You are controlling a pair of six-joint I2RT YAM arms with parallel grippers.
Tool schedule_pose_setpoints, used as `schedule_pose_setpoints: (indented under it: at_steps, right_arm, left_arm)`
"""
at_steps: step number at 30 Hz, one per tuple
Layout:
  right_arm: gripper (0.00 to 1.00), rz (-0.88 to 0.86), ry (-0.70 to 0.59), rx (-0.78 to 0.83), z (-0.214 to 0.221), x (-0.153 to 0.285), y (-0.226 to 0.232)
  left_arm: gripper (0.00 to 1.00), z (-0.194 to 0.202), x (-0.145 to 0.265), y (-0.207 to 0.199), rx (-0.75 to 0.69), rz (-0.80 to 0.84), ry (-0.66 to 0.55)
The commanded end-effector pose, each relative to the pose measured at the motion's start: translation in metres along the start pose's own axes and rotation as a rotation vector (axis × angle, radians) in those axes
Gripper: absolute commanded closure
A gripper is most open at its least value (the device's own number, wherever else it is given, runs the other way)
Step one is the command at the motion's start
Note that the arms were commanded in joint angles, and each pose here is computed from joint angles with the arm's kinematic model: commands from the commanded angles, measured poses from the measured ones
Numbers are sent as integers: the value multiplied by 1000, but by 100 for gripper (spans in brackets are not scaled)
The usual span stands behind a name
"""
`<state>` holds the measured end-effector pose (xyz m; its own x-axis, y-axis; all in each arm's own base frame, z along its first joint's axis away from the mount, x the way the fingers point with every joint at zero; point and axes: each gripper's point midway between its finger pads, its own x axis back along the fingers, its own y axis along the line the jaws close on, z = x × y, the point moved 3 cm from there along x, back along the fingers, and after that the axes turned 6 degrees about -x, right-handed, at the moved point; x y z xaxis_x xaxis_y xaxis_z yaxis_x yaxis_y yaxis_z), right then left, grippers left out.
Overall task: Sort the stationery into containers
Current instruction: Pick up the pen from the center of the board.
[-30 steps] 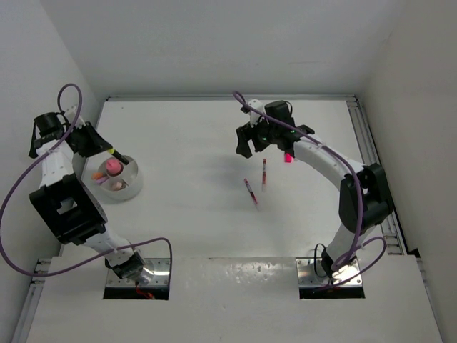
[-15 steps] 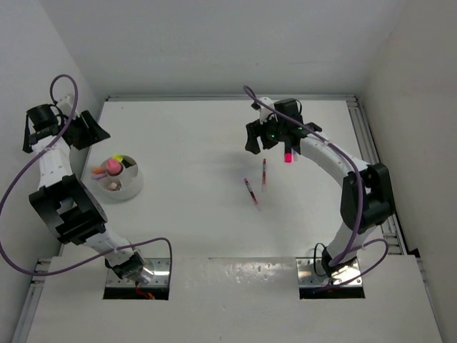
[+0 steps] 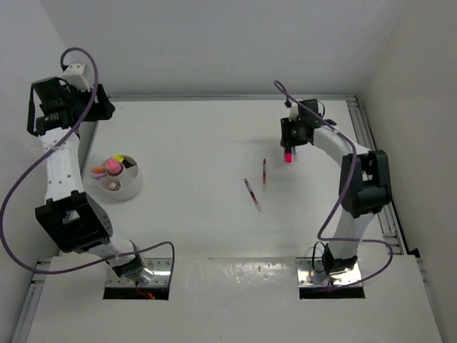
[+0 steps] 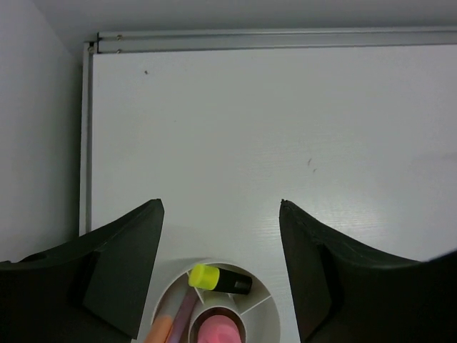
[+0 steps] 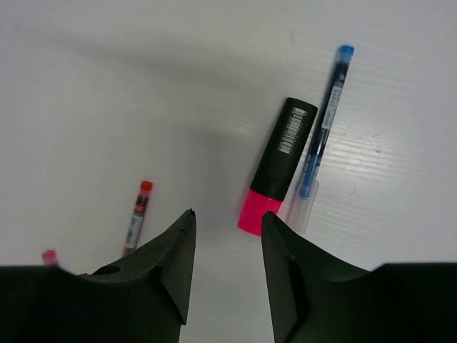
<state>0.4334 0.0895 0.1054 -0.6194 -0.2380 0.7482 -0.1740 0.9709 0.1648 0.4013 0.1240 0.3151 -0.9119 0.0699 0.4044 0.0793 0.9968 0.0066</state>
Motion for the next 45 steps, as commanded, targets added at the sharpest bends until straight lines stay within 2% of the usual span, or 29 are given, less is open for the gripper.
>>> schedule_pose_setpoints:
  at_steps: [1, 10, 20, 28, 36, 39, 42, 43, 45]
  right_arm:
    - [59, 70, 31, -39, 2, -17, -14]
    - [60, 118, 93, -87, 23, -49, -29]
    - [60, 116, 123, -101, 34, -63, -32]
    - [55, 132, 120, -124, 25, -70, -34]
    - [57, 142, 165, -149, 25, -81, -35]
    - [62, 149, 180, -152, 19, -83, -36]
    - [75, 151, 198, -152, 19, -86, -36]
    - [87, 148, 197, -154, 18, -87, -34]
    - [100, 100, 193, -174, 14, -82, -22]
  left_arm:
    - [28, -18, 14, -13, -107, -28, -57]
    - [27, -18, 19, -18, -111, -40, -50]
    - [27, -12, 16, -21, -96, -33, -33]
    - [26, -9, 10, -25, -90, -22, -22]
    - [26, -8, 7, -25, -85, -23, -17]
    - [26, -9, 8, -25, -86, -19, -16]
    - [26, -8, 8, -25, -93, -19, -8]
    - [26, -8, 9, -27, -94, -6, -14]
    - [26, -7, 10, -33, -100, 29, -30]
